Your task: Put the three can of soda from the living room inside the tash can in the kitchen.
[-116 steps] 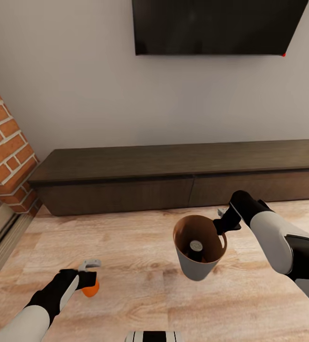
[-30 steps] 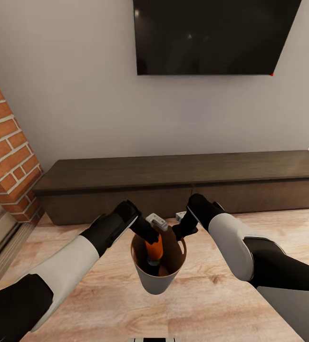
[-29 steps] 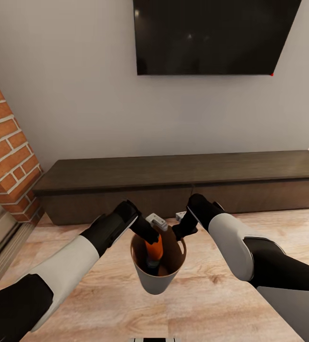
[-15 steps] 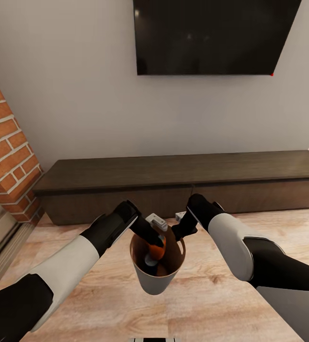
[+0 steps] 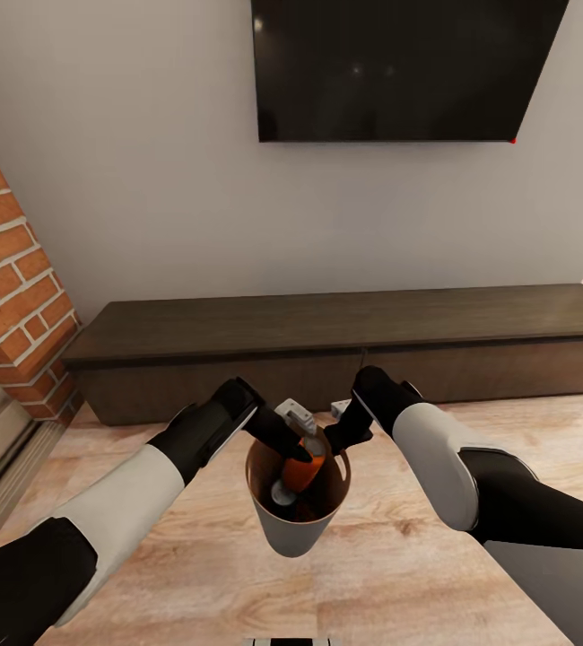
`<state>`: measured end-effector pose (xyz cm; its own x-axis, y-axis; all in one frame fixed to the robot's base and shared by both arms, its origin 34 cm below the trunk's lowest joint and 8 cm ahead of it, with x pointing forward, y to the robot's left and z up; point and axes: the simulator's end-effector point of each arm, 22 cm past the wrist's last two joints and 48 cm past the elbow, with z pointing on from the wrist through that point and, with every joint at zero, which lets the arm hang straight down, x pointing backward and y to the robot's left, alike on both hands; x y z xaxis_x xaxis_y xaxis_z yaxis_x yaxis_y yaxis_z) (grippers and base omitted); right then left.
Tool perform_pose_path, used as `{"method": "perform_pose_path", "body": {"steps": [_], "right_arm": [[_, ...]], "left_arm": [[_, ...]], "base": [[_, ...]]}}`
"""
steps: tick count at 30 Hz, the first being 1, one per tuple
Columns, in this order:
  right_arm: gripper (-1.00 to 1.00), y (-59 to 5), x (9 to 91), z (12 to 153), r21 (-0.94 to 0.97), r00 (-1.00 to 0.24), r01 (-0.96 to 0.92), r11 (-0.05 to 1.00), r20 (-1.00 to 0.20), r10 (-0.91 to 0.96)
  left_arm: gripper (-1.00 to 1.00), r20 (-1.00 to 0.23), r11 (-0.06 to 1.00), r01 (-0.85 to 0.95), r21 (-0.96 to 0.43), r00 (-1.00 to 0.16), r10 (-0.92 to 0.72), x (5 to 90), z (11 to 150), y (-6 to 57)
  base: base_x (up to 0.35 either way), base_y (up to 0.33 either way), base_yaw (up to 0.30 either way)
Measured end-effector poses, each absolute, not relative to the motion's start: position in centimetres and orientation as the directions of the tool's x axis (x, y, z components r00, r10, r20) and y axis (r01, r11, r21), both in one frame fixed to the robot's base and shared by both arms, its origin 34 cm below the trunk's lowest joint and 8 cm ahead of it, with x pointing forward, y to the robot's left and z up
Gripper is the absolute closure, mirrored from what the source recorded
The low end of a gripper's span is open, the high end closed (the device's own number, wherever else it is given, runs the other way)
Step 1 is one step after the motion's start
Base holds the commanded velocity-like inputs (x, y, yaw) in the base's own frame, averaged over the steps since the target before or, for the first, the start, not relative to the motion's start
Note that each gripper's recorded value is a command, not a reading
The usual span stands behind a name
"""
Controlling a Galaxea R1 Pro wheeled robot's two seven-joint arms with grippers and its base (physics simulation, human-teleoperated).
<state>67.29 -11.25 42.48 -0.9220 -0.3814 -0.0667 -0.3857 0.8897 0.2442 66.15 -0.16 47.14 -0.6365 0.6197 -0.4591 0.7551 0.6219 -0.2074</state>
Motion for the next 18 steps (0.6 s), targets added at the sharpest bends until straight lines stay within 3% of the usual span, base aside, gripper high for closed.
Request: {"method": "perform_pose_path", "body": {"steps": [6, 11, 18], "right_arm": [[1.00, -11.4, 67.3, 42.5, 0.246, -0.924, -0.382, 0.891, -0.067, -0.377], [1.00, -11.8, 67.4, 42.5, 0.240, -0.924, -0.380, 0.893, -0.068, -0.375], [1.00, -11.9, 67.4, 42.4, 0.244, -0.927, -0.374, 0.895, -0.066, -0.370]], "left_arm": [[-1.00, -0.529, 0.567, 0.791, -0.230, -0.590, 0.610, 64.1, 45.9, 0.2], [-1.00, -0.622, 0.540, 0.837, -0.092, -0.471, 0.625, 62.5, 50.6, 7.7], [-1.00, -0.754, 0.657, 0.733, -0.173, -0.528, 0.390, 63.1, 55.5, 16.3]], "base": [[0.000, 0.000, 0.000], [0.000, 0.000, 0.000], [0.000, 0.000, 0.000]]}}
